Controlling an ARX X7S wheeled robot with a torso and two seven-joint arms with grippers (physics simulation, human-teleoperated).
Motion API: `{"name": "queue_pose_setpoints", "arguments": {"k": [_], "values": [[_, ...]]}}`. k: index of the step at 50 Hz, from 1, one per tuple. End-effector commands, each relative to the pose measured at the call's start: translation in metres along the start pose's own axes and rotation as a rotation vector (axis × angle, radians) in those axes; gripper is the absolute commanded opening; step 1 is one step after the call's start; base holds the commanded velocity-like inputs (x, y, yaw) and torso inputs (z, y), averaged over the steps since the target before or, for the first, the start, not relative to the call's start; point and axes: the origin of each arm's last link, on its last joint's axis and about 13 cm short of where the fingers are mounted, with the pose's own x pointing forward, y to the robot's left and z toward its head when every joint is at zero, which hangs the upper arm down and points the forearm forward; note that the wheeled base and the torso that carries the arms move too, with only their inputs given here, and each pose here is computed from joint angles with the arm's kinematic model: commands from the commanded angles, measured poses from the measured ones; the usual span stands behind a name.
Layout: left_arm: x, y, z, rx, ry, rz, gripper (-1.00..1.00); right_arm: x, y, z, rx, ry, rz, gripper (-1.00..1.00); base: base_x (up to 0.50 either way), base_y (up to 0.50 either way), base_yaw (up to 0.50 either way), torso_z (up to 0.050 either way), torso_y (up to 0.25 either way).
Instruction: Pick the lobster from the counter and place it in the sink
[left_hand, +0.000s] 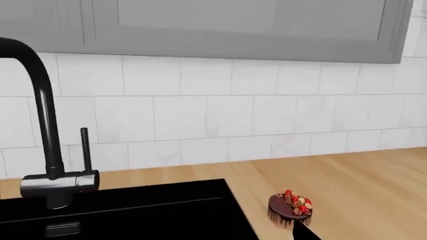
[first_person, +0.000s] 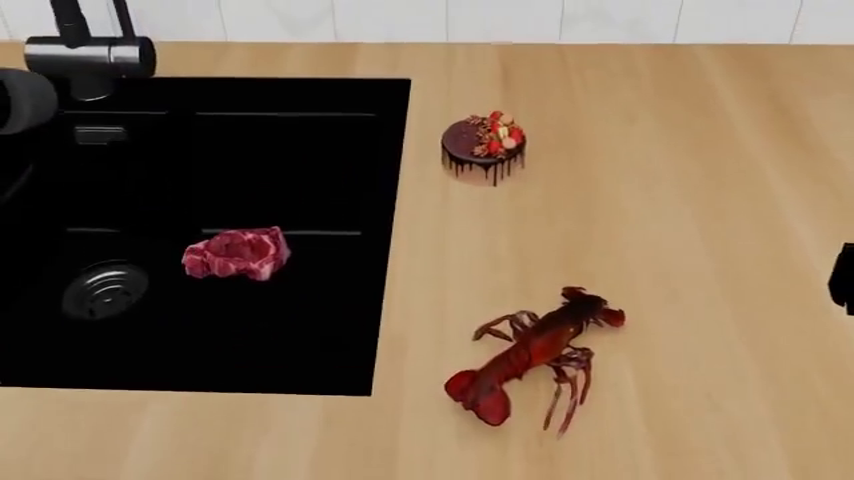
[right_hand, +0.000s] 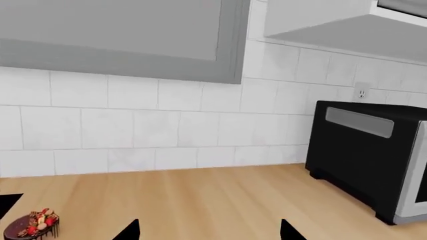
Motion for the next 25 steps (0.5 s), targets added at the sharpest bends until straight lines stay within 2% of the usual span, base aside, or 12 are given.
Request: {"name": "queue_pose_setpoints", "arguments": {"k": [1, 17, 25], "values": [[0.0004, -0.0016, -0.0015, -0.001, 0.01, -0.005, 1.0, -0.0016, 0.0015, 0.0024, 0.003, 0.0, 0.006, 1.0, 0.33, 0.11, 0.0, 0.0, 0.0], [-0.0007, -0.0008, -0.0051, -0.004, 0.016, -0.007, 1.0, -0.0006, 0.0018, 0.0055, 0.015, -0.002, 0.011, 1.0, 0.33, 0.0, 0.0, 0.0, 0.001], [-0.0022, -0.002, -0.0051, 0.008, 0.014, -0.023, 1.0, 0.0001, 0.0025, 0.0057, 0.009, -0.013, 0.011, 1.0, 0.02, 0.0, 0.0, 0.0, 0.0]]}}
